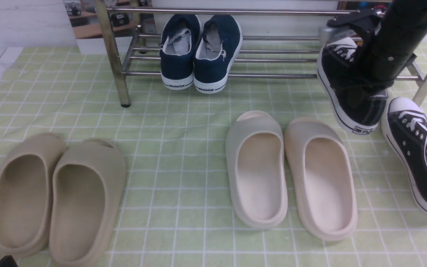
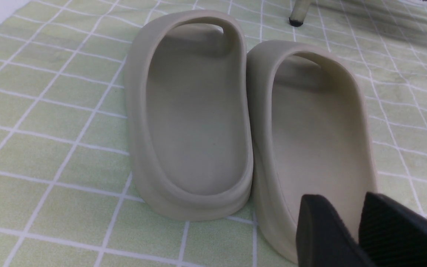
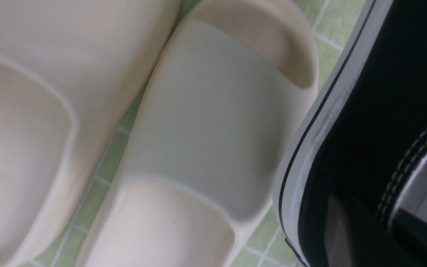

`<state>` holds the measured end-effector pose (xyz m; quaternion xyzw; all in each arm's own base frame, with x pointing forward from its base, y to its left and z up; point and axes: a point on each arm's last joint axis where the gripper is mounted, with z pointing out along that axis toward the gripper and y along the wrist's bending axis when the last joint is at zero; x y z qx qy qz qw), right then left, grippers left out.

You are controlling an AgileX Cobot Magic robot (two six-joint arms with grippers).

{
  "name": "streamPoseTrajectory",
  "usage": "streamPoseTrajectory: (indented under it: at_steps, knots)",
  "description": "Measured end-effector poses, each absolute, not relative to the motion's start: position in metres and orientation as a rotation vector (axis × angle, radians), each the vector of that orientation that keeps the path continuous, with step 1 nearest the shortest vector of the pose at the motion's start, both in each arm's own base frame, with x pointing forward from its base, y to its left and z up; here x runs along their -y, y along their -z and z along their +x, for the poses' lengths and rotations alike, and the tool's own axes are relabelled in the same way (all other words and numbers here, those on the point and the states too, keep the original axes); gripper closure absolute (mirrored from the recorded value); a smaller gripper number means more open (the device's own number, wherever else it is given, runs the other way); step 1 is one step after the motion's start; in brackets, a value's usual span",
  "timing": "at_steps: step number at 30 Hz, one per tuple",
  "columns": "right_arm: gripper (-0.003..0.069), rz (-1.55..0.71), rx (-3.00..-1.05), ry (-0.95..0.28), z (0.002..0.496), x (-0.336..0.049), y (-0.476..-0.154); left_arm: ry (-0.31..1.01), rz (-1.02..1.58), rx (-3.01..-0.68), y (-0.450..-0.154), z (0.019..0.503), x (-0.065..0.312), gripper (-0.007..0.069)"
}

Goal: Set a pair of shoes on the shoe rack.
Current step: Use the right arm to put a shoe into the shoe rack

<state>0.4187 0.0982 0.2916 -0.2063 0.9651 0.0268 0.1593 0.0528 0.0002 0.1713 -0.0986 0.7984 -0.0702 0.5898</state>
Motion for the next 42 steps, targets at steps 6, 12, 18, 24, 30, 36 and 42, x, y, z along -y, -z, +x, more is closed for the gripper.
streamPoseTrajectory:
  at_steps: [6,12,18,24,30,36,42]
  knots:
    - [0.0641,-0.615,-2.686,-0.069,0.456,-0.107,-0.286,0.163,-0.229,-1.859,-0.171,0.053,0.0,0.044]
    - [0.0641,-0.657,-2.631,-0.037,0.478,-0.11,-0.279,0.163,-0.229,-1.859,-0.171,0.053,0.0,0.0437]
    - [0.0639,-0.657,-2.601,-0.04,0.487,-0.114,-0.274,0.163,-0.229,-1.859,-0.171,0.053,0.0,0.0428]
    - [0.0629,-0.621,-2.536,-0.034,0.494,-0.115,-0.275,0.163,-0.229,-1.859,-0.171,0.053,0.0,0.0421]
    - [0.0583,-0.63,-2.526,0.023,0.495,-0.112,-0.275,0.163,-0.229,-1.859,-0.171,0.053,0.0,0.0415]
    - [0.0519,-0.639,-2.519,0.076,0.494,-0.108,-0.281,0.163,-0.229,-1.859,-0.171,0.053,0.0,0.0407]
    - [0.0508,-0.652,-2.496,0.109,0.492,-0.105,-0.29,0.163,-0.229,-1.859,-0.171,0.053,0.0,0.0407]
